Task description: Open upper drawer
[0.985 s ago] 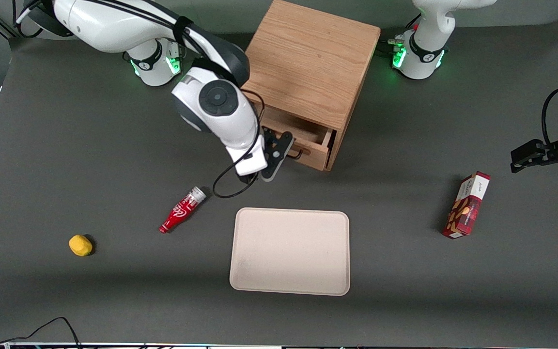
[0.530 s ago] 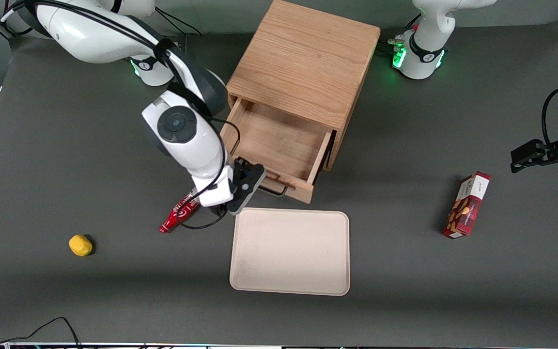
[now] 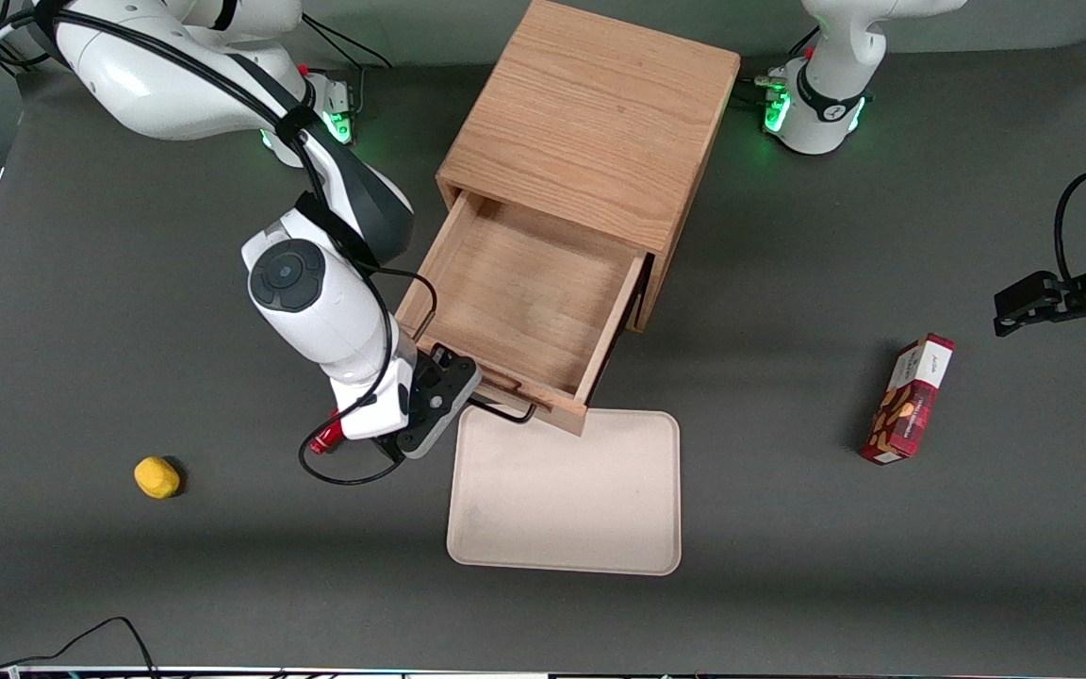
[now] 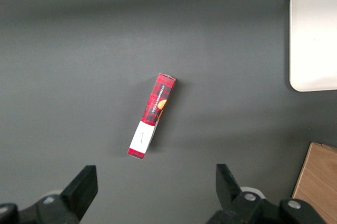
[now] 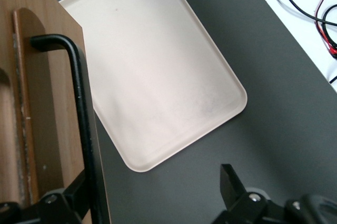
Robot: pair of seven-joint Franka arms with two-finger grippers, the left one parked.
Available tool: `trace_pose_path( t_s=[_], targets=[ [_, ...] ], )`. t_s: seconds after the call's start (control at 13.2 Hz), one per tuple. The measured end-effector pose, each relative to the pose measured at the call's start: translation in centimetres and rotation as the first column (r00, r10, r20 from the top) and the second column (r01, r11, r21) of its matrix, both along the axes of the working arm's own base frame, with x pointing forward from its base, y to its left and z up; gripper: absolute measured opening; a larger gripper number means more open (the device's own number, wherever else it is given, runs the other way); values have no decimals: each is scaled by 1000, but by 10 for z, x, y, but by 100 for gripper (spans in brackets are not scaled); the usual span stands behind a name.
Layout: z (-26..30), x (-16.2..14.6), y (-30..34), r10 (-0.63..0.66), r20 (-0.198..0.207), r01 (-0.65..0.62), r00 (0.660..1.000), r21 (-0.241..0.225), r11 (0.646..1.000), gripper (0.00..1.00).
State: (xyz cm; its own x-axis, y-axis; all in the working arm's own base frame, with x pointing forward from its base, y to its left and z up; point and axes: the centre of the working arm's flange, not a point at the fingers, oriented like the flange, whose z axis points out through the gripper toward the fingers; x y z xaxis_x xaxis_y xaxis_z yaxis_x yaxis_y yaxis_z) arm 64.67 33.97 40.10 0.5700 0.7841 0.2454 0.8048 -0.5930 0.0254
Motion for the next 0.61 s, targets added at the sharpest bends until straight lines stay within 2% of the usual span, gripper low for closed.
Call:
trace_pose_path(
  t_s=[0.23,0.45,0.61],
  targets=[
    [-2,6,-6,-43,-22,44,999,58,997,100],
    [2,16,-20,-123,-74,133,990,149,980,100],
    [29,27,-31,-174,-100,192,980,217,957,100]
  ],
)
